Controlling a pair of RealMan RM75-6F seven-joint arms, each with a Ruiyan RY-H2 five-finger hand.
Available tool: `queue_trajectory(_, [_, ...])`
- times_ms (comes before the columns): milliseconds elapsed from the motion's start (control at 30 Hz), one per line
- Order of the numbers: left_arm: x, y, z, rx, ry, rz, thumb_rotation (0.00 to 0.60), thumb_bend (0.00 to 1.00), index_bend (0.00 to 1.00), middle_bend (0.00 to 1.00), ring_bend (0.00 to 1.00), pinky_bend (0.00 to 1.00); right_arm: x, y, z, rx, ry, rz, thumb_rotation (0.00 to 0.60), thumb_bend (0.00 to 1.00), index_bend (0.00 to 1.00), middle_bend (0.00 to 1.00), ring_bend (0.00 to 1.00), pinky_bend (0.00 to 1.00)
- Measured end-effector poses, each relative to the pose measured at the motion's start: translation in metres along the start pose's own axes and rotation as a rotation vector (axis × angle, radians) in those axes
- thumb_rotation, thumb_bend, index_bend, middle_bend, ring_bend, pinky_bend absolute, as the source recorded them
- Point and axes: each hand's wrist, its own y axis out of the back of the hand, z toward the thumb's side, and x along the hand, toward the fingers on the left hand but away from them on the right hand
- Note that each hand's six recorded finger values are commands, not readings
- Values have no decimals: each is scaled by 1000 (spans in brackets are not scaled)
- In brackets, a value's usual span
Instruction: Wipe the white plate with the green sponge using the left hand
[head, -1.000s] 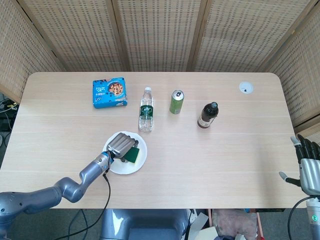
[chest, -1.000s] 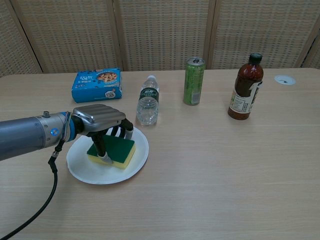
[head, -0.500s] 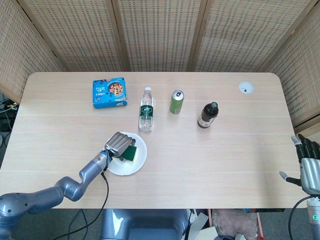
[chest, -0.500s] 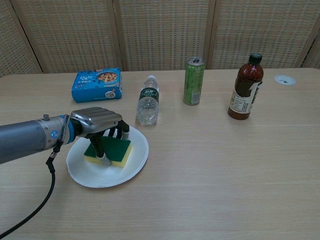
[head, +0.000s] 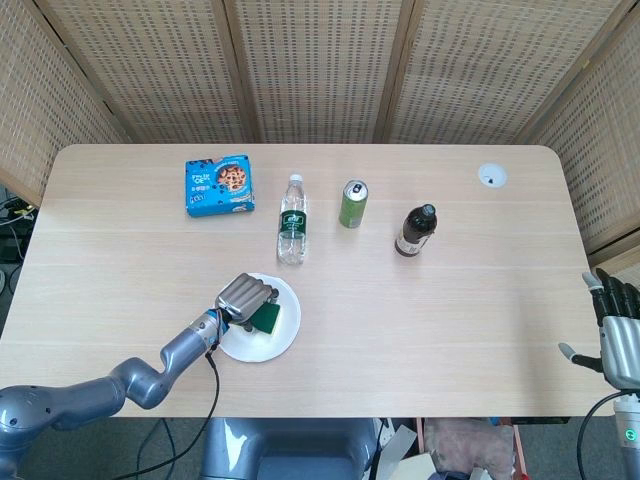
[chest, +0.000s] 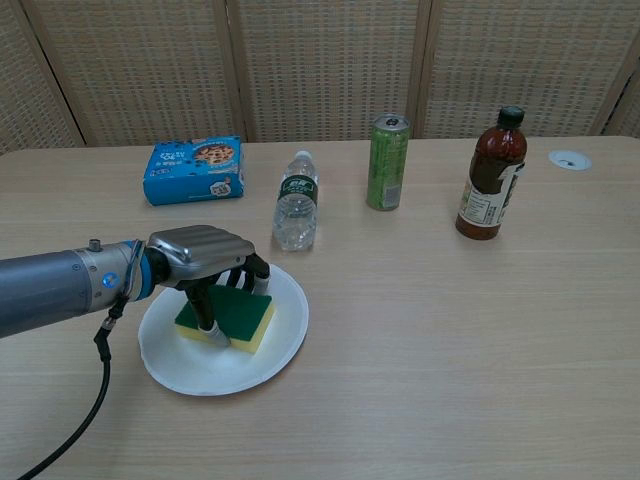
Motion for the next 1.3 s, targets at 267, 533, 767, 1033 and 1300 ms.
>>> queue_trajectory(267, [-2,2,-34,7,80,2,600,100,622,484,448,574,0,0,0,0,0,-1,600,0,35,0,0,0])
queue_trajectory(533, [-5,1,-35,14,71,5,600,99,622,484,448,574,0,0,0,-1,-1,-2,600,0,35,0,0,0])
queue_trajectory(767, [-7,-1,-11,25,5,3,600,99,622,484,448,574,0,-1,1,1,-1,2,600,0,35,0,0,0])
queue_trajectory(1033, [-11,3,1,34,-14,12,600,99,622,484,448,574,1,-1,0,0,-2,3,600,0,35,0,0,0])
queue_trajectory(1300, [-17,-4,-37,41,77,-9,600,99,622,484,448,574,2,-1,2,1,3,4,600,0,35,0,0,0])
